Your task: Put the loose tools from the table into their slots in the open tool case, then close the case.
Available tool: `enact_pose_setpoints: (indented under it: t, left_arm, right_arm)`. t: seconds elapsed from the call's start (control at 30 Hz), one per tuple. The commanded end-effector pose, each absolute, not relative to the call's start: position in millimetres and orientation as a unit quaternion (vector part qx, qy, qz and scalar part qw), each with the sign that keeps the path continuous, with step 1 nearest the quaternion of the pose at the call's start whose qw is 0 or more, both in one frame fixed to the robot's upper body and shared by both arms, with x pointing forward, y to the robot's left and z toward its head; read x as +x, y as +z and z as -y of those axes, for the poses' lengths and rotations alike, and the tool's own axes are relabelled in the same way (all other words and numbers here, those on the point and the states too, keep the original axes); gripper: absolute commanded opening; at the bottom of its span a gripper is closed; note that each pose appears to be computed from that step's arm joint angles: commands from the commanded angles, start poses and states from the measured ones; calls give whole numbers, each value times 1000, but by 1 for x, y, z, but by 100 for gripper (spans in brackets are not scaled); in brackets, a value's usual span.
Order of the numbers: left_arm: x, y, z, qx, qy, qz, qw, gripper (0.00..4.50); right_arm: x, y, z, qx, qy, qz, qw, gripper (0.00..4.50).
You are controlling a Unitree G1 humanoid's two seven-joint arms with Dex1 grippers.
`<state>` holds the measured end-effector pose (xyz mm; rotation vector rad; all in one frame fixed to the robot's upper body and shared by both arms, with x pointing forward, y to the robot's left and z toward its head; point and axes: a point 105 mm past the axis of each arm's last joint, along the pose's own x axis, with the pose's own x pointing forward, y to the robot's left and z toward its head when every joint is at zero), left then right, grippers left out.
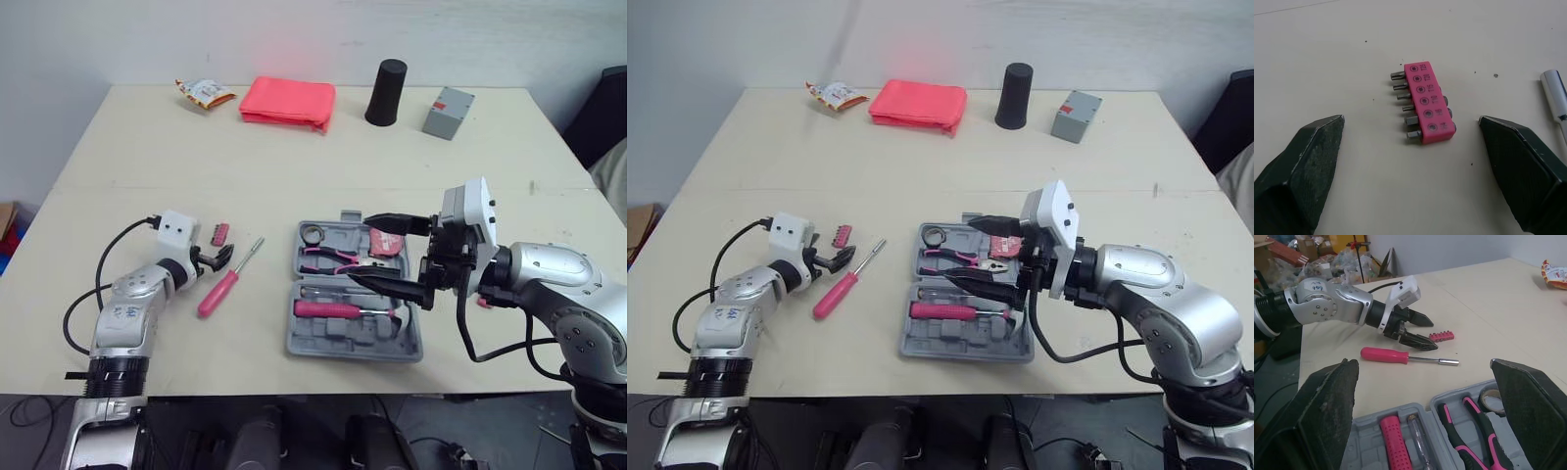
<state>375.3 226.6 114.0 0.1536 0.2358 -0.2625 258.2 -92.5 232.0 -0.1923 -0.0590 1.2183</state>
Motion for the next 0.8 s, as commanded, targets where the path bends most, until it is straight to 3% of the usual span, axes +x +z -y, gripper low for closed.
enact_pose_setpoints:
  t: [0.03,0.13,0.23,0.33,0.63,0.73,0.8]
  left_arm:
    - [376,107,-229,76,-121,-132,981,448]
    - [376,107,-229,70,-122,-131,981,448]
    - [375,109,-225,72,-132,-125,981,359]
    - [374,105,-228,73,-119,-140,980,226]
    - [375,105,-229,69,-114,-139,981,226]
    - [375,108,-231,73,-112,-131,982,147]
    - [375,112,-234,75,-111,-124,983,65]
  right_arm:
    - [254,238,92,-100,571,46,814,450]
    - [254,239,93,-98,569,47,815,450]
    - [253,238,92,-98,570,47,815,450]
    - [253,238,92,-95,571,47,814,450]
    - [252,238,91,-95,577,46,810,450]
    - [253,239,92,-99,576,47,810,450]
    - [253,240,93,-101,576,47,810,450]
